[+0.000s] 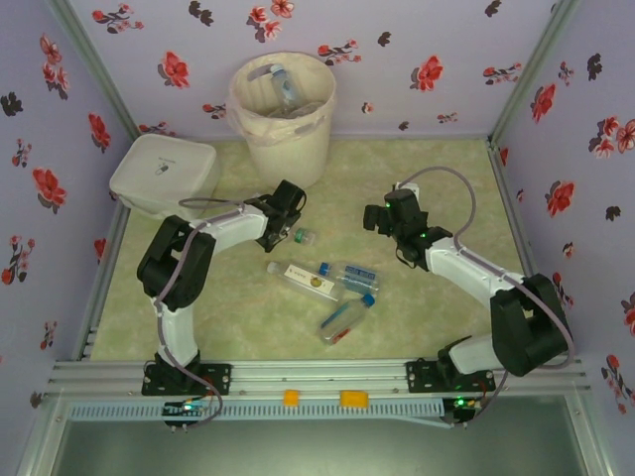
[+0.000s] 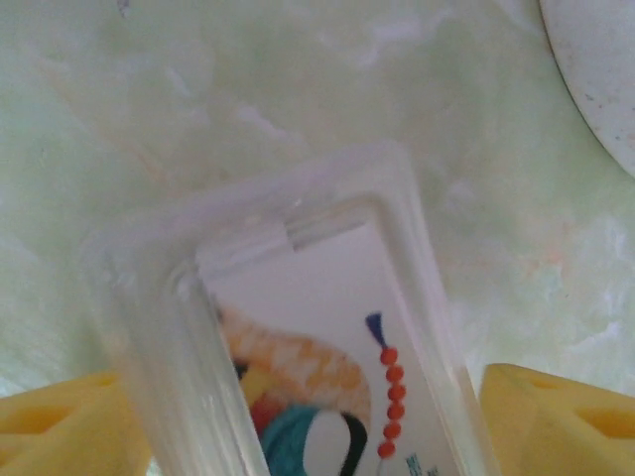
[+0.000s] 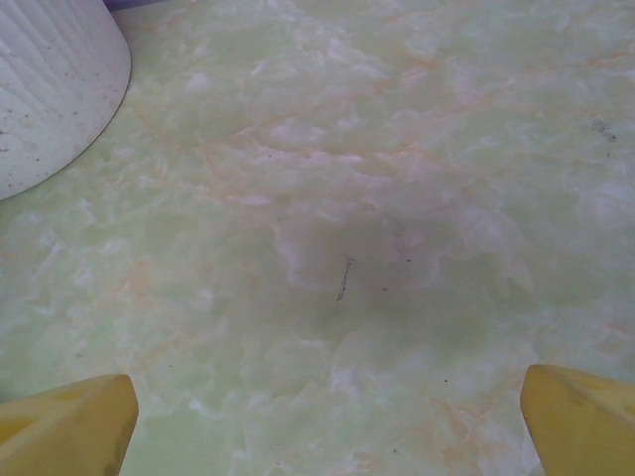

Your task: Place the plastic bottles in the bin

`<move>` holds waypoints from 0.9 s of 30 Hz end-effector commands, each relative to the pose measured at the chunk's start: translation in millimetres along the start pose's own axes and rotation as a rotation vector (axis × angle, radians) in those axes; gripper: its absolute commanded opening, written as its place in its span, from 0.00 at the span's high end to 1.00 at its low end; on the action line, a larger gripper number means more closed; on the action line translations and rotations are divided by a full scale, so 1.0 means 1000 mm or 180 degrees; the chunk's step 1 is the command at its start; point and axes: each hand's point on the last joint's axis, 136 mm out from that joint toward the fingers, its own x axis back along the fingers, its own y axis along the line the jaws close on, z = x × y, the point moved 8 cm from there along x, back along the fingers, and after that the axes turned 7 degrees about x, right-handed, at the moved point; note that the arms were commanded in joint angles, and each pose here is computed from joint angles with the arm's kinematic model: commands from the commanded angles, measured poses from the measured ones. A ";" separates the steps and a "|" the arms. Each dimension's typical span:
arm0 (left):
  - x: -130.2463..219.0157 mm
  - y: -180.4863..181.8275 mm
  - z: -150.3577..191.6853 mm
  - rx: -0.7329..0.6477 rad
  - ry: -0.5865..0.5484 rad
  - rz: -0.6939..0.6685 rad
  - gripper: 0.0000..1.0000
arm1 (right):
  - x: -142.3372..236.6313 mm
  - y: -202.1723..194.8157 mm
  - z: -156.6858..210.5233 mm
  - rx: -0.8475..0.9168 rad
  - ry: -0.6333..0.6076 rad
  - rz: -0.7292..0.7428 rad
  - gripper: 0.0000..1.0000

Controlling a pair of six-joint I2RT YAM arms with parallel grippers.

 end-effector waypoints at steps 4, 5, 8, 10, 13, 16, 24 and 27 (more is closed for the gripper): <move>0.001 0.002 -0.022 0.0152 -0.0318 0.0050 0.34 | -0.003 -0.003 -0.002 -0.0104 -0.0090 0.0064 0.00; 0.001 0.002 -0.025 0.0184 -0.0332 0.0070 0.35 | -0.003 -0.003 -0.002 -0.0114 -0.0092 0.0065 0.00; 0.006 0.004 -0.035 0.0260 -0.0397 0.0132 0.40 | -0.003 -0.001 -0.002 -0.0151 -0.0078 0.0021 0.00; 0.012 0.007 -0.043 0.0319 -0.0481 0.0186 0.42 | -0.004 0.000 -0.001 -0.0191 -0.0075 -0.0030 0.00; 0.025 0.012 -0.057 0.0354 -0.0673 0.0261 0.43 | -0.005 0.003 -0.001 -0.0245 -0.0084 -0.0107 0.00; 0.045 0.012 -0.075 0.0311 -0.0860 0.0463 0.43 | -0.008 0.007 -0.001 -0.0312 -0.0066 -0.0214 0.00; 0.110 0.005 -0.131 0.0156 -0.1434 0.1348 0.48 | -0.016 0.016 0.001 -0.0469 -0.0043 -0.0465 0.00; 0.141 -0.009 -0.154 -0.0051 -0.1593 0.1669 0.48 | -0.016 0.016 0.001 -0.0516 -0.0058 -0.0486 0.00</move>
